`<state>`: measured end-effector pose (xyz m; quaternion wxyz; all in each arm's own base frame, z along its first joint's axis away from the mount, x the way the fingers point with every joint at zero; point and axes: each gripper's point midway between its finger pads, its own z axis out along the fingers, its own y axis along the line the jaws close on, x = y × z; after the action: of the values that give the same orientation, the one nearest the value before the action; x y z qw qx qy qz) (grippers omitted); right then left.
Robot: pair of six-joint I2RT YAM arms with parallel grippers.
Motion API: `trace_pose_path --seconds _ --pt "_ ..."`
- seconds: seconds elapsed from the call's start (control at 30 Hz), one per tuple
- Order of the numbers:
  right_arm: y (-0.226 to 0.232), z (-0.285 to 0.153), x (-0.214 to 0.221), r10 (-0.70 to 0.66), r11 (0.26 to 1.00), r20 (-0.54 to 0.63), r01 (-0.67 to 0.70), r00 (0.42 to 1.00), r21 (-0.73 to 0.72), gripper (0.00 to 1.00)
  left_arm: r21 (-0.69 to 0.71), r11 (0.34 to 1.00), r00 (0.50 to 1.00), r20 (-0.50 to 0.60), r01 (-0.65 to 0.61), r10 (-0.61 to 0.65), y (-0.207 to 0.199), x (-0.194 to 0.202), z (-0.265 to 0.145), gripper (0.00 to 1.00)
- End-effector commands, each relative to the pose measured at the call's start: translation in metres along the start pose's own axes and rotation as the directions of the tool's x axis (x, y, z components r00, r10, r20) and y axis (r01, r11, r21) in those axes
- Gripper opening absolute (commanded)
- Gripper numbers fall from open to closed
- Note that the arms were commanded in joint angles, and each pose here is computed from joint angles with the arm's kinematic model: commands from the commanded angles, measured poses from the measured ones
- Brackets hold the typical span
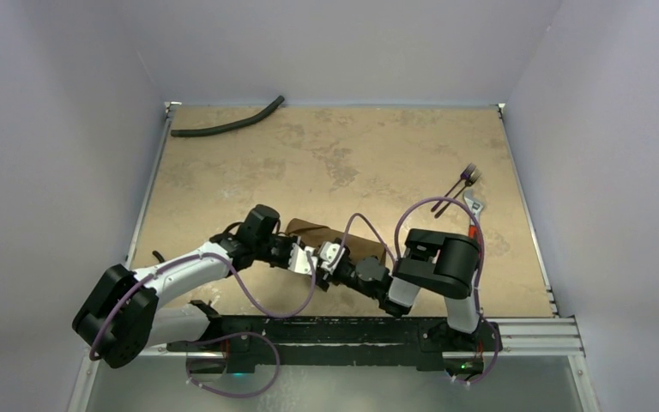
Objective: Fold the napkin into a case and place the utensils inside
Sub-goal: Stuff the top corner of the smaller-rectangle-folded napkin into the folded napkin.
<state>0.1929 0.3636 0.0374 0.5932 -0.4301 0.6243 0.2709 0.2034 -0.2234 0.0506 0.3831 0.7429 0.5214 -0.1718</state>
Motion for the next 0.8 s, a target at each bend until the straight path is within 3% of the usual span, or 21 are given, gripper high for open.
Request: trace_pose_path --seconds 0.0,0.27,0.4,0.63,0.77 --pt "-0.021 -0.008 -0.145 0.027 0.999 0.554 -0.038 0.832 0.008 0.75 -0.019 1.0 0.998 0.063 -0.008 0.009 0.012 -0.019 -0.005 0.0" --pt "-0.02 -0.012 -0.146 0.093 0.992 0.562 -0.028 0.822 -0.122 0.73 -0.027 1.0 0.998 0.069 0.0 0.002 0.013 -0.019 -0.005 0.0" --pt "-0.025 -0.01 -0.146 0.111 0.992 0.561 -0.055 0.82 -0.116 0.71 -0.032 0.999 0.997 0.076 0.001 0.002 0.015 -0.021 -0.005 0.0" --pt "-0.027 -0.004 -0.152 0.113 0.992 0.577 -0.061 0.809 -0.11 0.59 -0.04 0.999 0.997 0.076 0.008 -0.004 0.017 -0.021 -0.005 0.0" --pt "-0.032 -0.003 -0.15 0.107 0.994 0.572 -0.072 0.813 -0.084 0.44 -0.038 0.999 0.997 0.071 0.006 -0.004 0.017 -0.021 -0.006 0.0"
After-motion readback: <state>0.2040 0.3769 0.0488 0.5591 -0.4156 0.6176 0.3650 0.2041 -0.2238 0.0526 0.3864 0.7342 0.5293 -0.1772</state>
